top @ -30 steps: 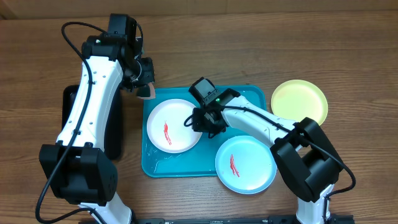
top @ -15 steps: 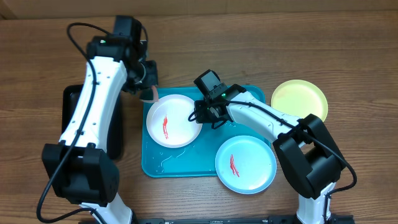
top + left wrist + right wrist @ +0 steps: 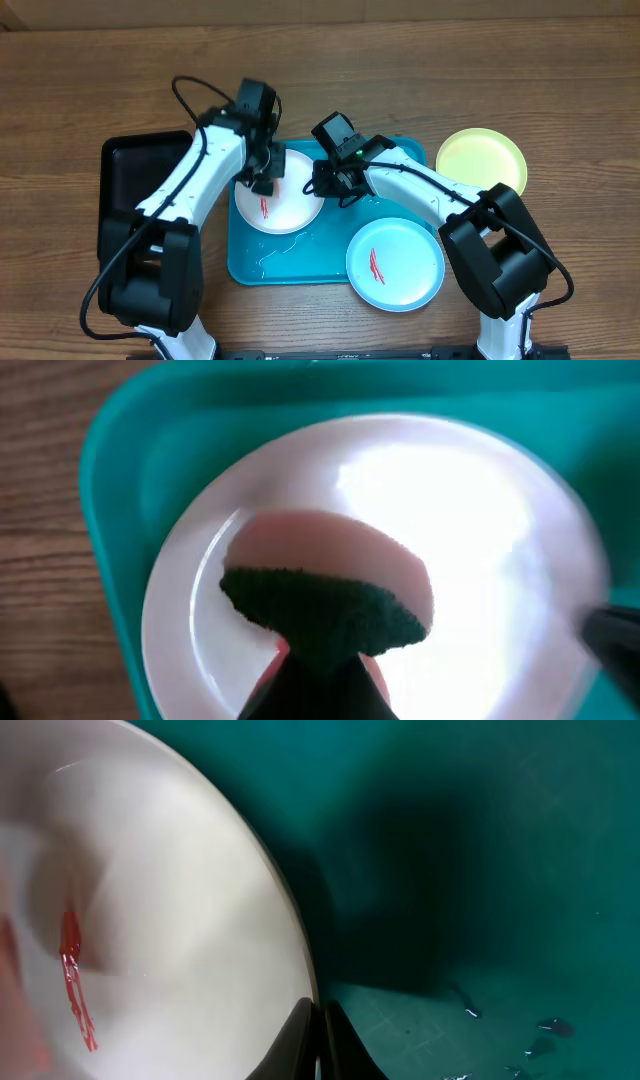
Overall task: Clean dirty plates on tray and stack at the side
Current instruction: 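Scrub the white plate with the sponge in the left gripper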
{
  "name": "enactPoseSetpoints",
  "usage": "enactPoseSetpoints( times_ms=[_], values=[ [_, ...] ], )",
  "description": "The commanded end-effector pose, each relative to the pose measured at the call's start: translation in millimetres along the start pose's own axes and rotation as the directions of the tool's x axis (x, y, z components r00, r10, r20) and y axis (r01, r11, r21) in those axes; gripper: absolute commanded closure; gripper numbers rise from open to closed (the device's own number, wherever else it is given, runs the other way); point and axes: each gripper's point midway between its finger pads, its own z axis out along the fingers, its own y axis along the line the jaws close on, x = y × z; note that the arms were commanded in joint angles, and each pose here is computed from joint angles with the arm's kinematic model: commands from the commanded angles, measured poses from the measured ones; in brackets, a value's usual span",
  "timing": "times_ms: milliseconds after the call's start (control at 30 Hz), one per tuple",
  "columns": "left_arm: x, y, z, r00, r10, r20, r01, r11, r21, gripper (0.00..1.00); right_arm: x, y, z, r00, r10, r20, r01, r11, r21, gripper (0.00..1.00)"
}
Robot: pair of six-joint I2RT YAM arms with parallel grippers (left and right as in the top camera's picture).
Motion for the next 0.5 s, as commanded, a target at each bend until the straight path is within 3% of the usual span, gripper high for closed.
enactPoseSetpoints(
  times_ms=[0,233,333,400,467],
  values=[
    [12,18,17,1.000,0.006,-0.001,-0.006,0.997,-0.077,0.96,4,-9,11,1.000,0.018,-0.017,-0.018,0.999,0.035,0.96],
    [39,12,44,0.999,0.032,-0.033,-0.032,0.999,-0.015,0.96,4,-9,11,1.000,0.019,-0.017,-0.018,0.999,0.034,0.96],
    [54,-27,38,0.990,0.106,-0.089,-0.084,0.971,0.223,0.96,4,-9,11,1.000,0.019,-0.017,-0.018,0.999,0.034,0.96],
    [63,-64,23,0.976,0.199,-0.089,-0.140,0.884,0.447,0.96,4,-9,11,1.000,0.019,-0.017,-0.018,0.999,0.035,0.96],
    [68,-87,8,0.970,0.231,-0.074,-0.145,0.796,0.588,0.96,4,-9,11,1.000,0.018,-0.017,-0.018,0.999,0.034,0.96]
  ],
)
